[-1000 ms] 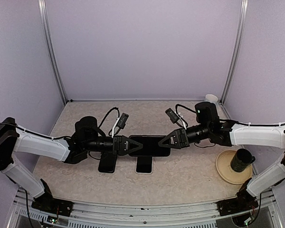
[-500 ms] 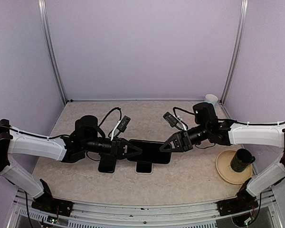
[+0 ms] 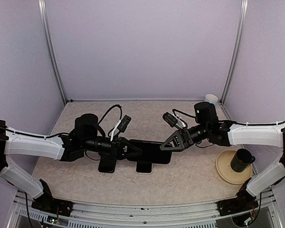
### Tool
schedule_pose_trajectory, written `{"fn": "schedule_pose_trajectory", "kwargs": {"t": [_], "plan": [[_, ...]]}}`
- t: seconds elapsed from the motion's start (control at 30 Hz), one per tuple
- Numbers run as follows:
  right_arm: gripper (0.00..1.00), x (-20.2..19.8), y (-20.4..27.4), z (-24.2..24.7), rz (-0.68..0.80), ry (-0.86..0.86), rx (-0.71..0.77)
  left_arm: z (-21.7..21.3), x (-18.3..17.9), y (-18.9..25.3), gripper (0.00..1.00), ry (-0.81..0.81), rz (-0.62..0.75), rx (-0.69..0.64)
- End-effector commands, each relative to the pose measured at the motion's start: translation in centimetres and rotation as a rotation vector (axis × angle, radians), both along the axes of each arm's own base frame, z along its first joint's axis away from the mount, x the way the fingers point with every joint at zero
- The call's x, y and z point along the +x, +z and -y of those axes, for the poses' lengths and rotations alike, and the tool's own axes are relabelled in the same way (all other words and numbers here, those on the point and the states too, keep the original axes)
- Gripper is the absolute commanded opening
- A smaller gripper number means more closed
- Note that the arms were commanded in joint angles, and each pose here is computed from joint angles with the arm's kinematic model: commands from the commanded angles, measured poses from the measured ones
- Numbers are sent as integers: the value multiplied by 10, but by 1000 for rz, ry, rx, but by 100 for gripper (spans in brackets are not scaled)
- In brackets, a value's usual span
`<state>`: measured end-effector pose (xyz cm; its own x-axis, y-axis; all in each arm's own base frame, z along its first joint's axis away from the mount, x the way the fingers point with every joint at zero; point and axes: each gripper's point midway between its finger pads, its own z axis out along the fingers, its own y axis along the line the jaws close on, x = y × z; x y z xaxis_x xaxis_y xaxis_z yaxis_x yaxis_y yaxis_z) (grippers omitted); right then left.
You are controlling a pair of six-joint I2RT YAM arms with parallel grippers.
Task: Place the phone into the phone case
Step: Press the phone case onto the phone.
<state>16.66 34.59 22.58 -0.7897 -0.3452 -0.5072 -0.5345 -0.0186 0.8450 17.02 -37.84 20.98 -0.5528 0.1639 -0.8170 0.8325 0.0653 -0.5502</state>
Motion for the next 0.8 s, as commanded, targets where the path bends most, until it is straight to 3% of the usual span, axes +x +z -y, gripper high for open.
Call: {"fn": "schedule_pose_trajectory", "kwargs": {"t": [0.0, 0.3, 0.43, 0.57, 0.77], "plan": [[31, -22, 58, 3, -9, 119, 149, -13, 10, -60, 0, 96, -38, 201], [27, -13, 58, -3, -37, 96, 136, -13, 12, -57, 0, 110, -25, 208], [34, -14, 52, -4, -1, 90, 130, -13, 12, -57, 0, 109, -26, 207], [53, -20, 54, -10, 52, 103, 125, -11, 12, -57, 0, 105, -31, 207], [57, -6, 35, -25, 128, 31, 22, -8, 12, -56, 0, 94, -39, 194]]}}
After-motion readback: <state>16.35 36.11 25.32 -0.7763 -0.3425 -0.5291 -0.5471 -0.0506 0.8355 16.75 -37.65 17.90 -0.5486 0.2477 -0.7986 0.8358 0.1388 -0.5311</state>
